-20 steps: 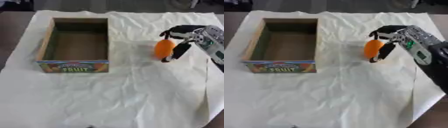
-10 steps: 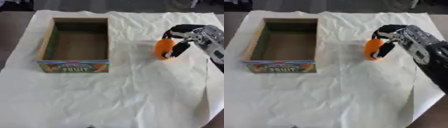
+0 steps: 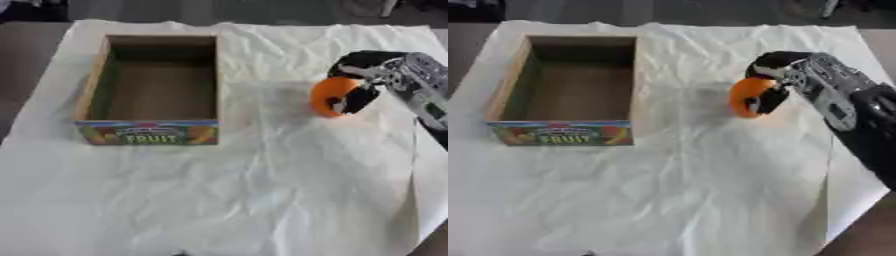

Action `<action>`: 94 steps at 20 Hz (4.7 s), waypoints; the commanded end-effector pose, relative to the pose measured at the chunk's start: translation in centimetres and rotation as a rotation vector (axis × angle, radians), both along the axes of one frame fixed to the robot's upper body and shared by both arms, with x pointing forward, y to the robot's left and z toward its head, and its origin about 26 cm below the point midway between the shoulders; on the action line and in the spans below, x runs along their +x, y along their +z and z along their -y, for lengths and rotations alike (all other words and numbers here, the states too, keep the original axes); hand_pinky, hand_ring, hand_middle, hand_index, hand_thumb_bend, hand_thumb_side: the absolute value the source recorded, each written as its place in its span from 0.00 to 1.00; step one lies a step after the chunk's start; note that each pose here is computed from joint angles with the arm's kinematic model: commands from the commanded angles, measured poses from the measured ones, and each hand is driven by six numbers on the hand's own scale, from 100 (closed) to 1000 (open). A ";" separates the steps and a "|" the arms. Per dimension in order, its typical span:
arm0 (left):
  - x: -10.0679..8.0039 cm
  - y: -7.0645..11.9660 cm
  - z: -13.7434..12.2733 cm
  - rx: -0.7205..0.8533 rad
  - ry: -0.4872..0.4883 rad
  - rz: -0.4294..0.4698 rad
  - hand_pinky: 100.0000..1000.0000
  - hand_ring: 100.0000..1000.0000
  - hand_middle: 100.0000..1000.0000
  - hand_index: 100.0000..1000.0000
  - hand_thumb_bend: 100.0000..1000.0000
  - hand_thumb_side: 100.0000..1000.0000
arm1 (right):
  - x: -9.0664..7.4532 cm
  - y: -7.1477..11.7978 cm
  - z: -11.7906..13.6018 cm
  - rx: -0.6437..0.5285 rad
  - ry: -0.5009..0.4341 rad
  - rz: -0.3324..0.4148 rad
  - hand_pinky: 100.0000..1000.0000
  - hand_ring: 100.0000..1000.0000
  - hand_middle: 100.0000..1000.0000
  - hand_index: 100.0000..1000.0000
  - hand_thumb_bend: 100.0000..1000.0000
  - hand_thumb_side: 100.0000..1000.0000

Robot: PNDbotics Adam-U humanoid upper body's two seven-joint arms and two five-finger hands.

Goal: Pick up objects on the table and place them in the box.

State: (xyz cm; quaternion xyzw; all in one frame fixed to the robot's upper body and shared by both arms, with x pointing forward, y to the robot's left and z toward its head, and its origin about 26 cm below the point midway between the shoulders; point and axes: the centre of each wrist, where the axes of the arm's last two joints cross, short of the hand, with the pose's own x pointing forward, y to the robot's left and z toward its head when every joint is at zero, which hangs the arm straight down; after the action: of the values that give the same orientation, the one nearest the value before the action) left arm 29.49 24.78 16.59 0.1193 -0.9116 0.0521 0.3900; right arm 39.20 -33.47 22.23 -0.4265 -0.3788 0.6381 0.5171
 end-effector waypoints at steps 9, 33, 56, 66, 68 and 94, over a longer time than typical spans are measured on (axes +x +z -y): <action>-0.2 0.6 0.0 0.007 -0.009 0.021 0.24 0.66 0.83 0.68 0.00 0.72 | -1.4 3.9 -1.5 0.110 0.011 0.184 0.79 0.77 0.55 0.65 0.00 0.00; -0.1 0.9 0.3 0.015 -0.030 0.034 0.24 0.66 0.83 0.67 0.00 0.72 | -1.8 14.5 -12.8 0.211 0.288 0.585 0.80 0.74 0.53 0.65 0.00 0.00; 0.2 1.6 1.6 -0.002 -0.101 0.052 0.24 0.67 0.83 0.67 0.00 0.73 | 5.6 6.6 -23.9 0.254 0.223 0.596 0.78 0.70 0.53 0.65 0.00 0.00; 0.3 1.7 1.9 -0.005 -0.116 0.055 0.24 0.67 0.83 0.67 0.00 0.73 | 7.3 0.7 -25.0 0.270 0.093 0.558 0.77 0.71 0.53 0.66 0.00 0.00; 0.3 1.7 1.9 -0.005 -0.115 0.054 0.24 0.67 0.83 0.67 0.00 0.73 | 7.3 0.3 -25.2 0.269 0.101 0.547 0.78 0.72 0.54 0.67 0.00 0.02; 0.2 1.4 1.4 0.002 -0.090 0.043 0.24 0.67 0.83 0.67 0.00 0.73 | 5.1 7.7 -22.1 0.368 0.243 0.422 0.89 0.85 0.80 0.93 0.70 0.67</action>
State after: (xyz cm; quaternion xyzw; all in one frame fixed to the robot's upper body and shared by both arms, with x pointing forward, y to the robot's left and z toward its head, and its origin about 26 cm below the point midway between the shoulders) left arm 29.87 23.02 17.37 0.0688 -0.9195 0.0395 0.3849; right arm 45.03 -10.74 27.38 -0.3942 -0.6119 0.5333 0.4311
